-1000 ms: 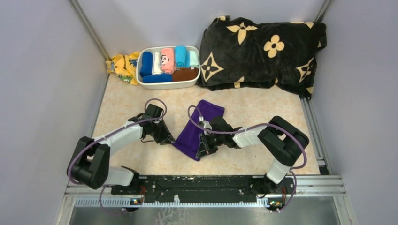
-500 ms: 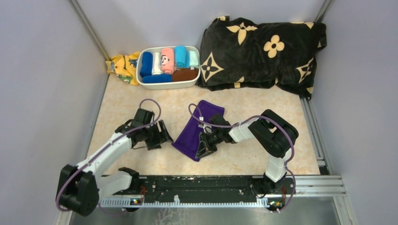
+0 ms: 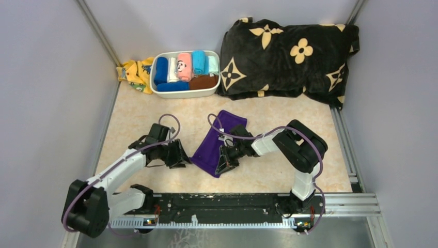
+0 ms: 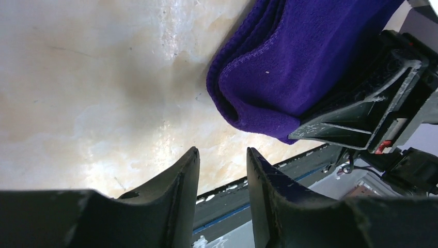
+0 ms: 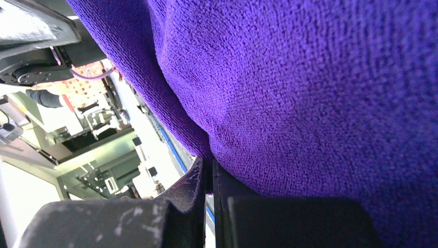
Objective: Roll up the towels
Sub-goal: Roll the towel at the center of the board.
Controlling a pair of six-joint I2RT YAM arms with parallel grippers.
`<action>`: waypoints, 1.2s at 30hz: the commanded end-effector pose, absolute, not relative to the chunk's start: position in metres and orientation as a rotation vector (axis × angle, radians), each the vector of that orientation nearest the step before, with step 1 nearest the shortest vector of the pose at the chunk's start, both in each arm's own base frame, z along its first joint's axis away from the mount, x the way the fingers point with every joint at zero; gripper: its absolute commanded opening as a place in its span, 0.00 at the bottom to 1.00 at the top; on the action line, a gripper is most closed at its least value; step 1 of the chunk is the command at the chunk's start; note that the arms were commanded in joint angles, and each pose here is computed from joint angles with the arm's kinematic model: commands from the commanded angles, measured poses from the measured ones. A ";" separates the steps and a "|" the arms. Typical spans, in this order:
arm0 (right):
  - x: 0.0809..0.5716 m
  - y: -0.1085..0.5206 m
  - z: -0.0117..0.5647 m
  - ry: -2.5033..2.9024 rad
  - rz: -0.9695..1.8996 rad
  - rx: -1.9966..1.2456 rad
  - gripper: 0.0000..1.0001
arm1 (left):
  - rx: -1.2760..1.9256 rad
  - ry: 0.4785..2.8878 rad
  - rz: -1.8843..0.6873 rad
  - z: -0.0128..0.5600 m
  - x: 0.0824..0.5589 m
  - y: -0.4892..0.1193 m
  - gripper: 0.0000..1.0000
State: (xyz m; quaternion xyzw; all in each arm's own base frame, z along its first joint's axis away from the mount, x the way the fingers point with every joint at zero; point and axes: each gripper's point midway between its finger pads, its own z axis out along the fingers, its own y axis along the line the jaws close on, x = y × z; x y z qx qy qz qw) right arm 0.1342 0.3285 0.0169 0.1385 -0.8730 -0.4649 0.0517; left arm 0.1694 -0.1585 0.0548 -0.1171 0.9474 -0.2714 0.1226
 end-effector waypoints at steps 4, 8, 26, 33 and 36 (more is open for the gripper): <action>0.147 0.330 0.019 -2.709 -1.400 0.449 0.00 | -0.309 2.715 -0.980 0.052 0.179 -0.181 0.45; 0.150 0.331 0.022 -2.726 -1.401 0.459 0.00 | -0.318 2.709 -0.955 0.044 0.191 -0.183 0.43; 0.175 0.329 0.101 -3.324 -0.973 1.343 0.36 | -0.409 2.809 -0.853 0.008 0.191 -0.177 0.40; 0.150 0.356 0.097 -3.312 -0.756 1.755 0.36 | -0.429 2.821 -0.839 0.005 0.188 -0.176 0.39; 0.147 0.362 0.081 -3.291 -0.616 1.845 0.36 | -0.430 2.818 -0.832 0.005 0.189 -0.175 0.39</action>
